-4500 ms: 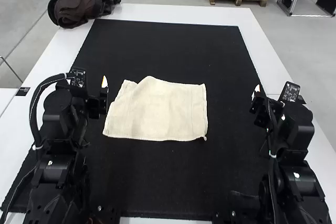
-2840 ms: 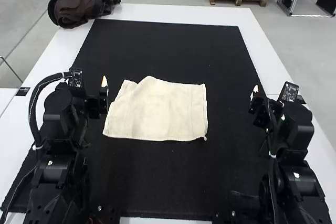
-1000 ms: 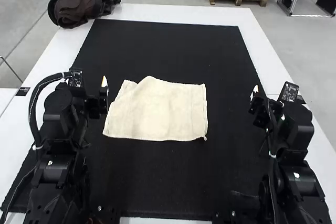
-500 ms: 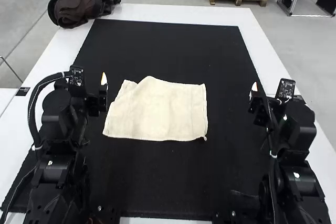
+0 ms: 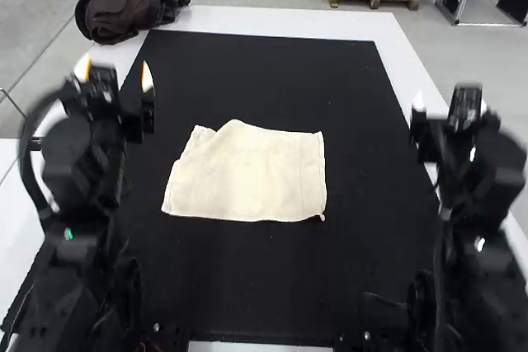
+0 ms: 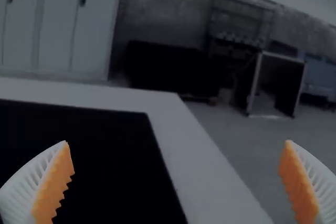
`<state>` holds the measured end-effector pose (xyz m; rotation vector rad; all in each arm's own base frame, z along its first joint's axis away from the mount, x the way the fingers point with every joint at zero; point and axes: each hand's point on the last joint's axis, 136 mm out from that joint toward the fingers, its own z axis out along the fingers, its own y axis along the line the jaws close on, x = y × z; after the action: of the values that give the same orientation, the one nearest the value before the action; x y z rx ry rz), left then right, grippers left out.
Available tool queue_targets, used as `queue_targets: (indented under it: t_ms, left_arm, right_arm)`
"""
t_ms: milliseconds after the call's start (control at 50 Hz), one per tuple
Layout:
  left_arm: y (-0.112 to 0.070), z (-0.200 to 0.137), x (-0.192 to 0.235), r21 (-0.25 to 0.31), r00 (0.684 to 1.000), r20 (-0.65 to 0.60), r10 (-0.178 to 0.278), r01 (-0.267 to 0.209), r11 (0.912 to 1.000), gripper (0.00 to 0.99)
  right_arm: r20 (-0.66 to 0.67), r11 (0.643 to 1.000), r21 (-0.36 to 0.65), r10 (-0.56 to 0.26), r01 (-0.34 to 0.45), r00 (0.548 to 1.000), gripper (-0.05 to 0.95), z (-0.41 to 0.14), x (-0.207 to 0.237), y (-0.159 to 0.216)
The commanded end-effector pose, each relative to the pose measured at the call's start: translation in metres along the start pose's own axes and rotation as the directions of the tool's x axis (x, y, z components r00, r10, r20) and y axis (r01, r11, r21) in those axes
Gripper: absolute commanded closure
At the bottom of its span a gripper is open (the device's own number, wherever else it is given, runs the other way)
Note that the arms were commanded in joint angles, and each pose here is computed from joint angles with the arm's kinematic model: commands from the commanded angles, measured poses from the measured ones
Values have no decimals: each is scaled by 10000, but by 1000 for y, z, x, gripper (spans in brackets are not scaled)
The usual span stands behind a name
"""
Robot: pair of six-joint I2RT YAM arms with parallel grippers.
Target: Fold the towel.
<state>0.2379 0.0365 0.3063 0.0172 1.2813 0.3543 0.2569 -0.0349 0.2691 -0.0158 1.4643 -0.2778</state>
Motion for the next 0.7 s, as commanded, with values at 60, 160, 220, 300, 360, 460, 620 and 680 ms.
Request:
queue_targets:
  t_ms: [60,160,220,300,360,460,620,680]
  left_arm:
    - [0,45,-25,177,9987,-510,-2,11,9998,38]
    - [-4,75,-6,163,9891,-1466,118,-95,9998,36]
    - [-7,94,12,99,9770,-2128,147,-129,9999,36]
    - [-11,111,33,66,9582,-2859,-86,110,9999,36]
    - [-16,117,47,119,9443,-3277,-308,368,9993,36]
    - [-25,116,72,125,9183,-3886,-756,872,9961,38]
    - [-38,99,130,146,8476,-5241,-835,1069,9942,41]
    - [-43,90,154,176,8092,-5819,-818,1131,9934,41]
  right_arm:
    - [-672,9801,-1018,1642,-1705,9841,-2,41,-43,11]
    - [-1749,9637,-1146,2194,-2411,9598,-2,69,-34,20]
    - [-2446,9584,-1121,2293,-2624,9421,-2,81,-20,25]
    - [-3319,9556,-1174,2188,-2703,9176,-3,93,5,35]
    - [-4162,9526,-1294,1998,-2752,8870,-3,97,34,47]
    - [-5350,9535,-1289,1644,-2724,8287,-3,95,81,63]
    - [-6783,9605,-1188,1065,-2516,7270,-5,74,150,80]
    - [-6876,9622,-1182,990,-2454,7193,-5,68,158,81]
